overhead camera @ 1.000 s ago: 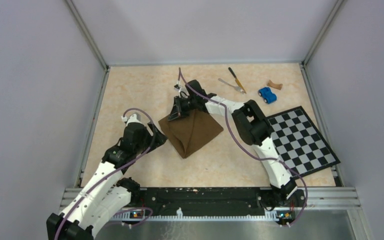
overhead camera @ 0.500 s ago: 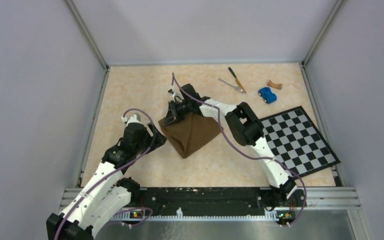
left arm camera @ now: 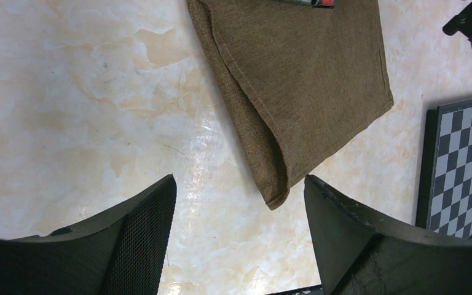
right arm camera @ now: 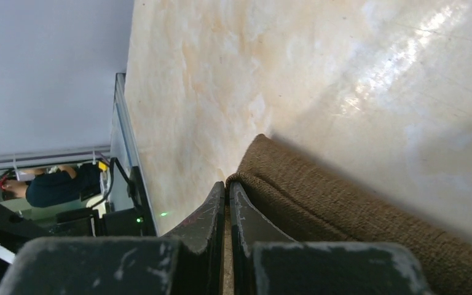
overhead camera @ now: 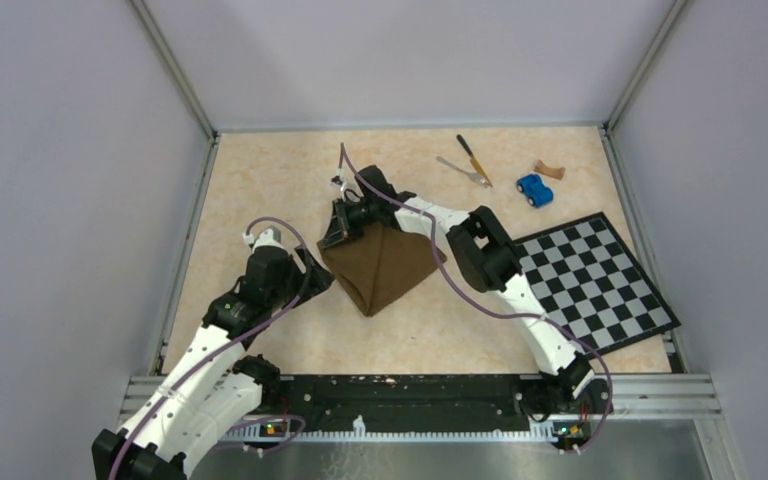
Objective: Fold the napkin into a case and place the utensils inside
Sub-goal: Fold the top corner of the square-folded napkin at the center of the board.
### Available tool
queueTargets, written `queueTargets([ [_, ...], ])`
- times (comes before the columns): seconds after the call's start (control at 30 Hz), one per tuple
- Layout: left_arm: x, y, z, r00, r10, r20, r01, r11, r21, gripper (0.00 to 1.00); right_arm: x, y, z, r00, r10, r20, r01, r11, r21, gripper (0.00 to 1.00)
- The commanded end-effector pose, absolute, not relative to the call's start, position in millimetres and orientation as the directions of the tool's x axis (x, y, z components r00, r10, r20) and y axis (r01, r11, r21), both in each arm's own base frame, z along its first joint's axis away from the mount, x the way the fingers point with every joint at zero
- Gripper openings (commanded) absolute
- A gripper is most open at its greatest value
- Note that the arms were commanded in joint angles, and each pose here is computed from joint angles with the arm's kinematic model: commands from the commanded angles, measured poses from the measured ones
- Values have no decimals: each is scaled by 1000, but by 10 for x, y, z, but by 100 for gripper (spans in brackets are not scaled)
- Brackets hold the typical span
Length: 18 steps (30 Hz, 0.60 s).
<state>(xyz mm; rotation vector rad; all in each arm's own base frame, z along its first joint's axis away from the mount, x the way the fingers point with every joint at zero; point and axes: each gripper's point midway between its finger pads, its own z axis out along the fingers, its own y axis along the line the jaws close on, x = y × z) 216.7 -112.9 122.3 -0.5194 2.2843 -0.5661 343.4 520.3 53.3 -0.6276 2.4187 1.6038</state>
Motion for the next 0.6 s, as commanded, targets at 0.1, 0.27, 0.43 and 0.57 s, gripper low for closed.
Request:
queueTargets([
  [0.1, 2192, -1143, 1243, -655, -517, -551, -186, 818, -545, 81, 3435, 5351, 551, -885, -261, -387, -456, 310, 834, 0],
  [0.27, 2184, -1144, 1225, -657, -518, -548, -189, 817, -546, 81, 3463, 5373, 536, -886, -253, -387, -454, 311, 835, 1],
  [0.43, 2186, -1157, 1212, -661, -516, -545, -185, 816, -548, 81, 3469, 5379, 496, -889, -254, -382, -449, 315, 836, 10],
  [0.57, 2210, -1168, 1219, -660, -514, -547, -181, 816, -548, 81, 3456, 5375, 685, -888, -256, -381, -448, 298, 843, 26],
])
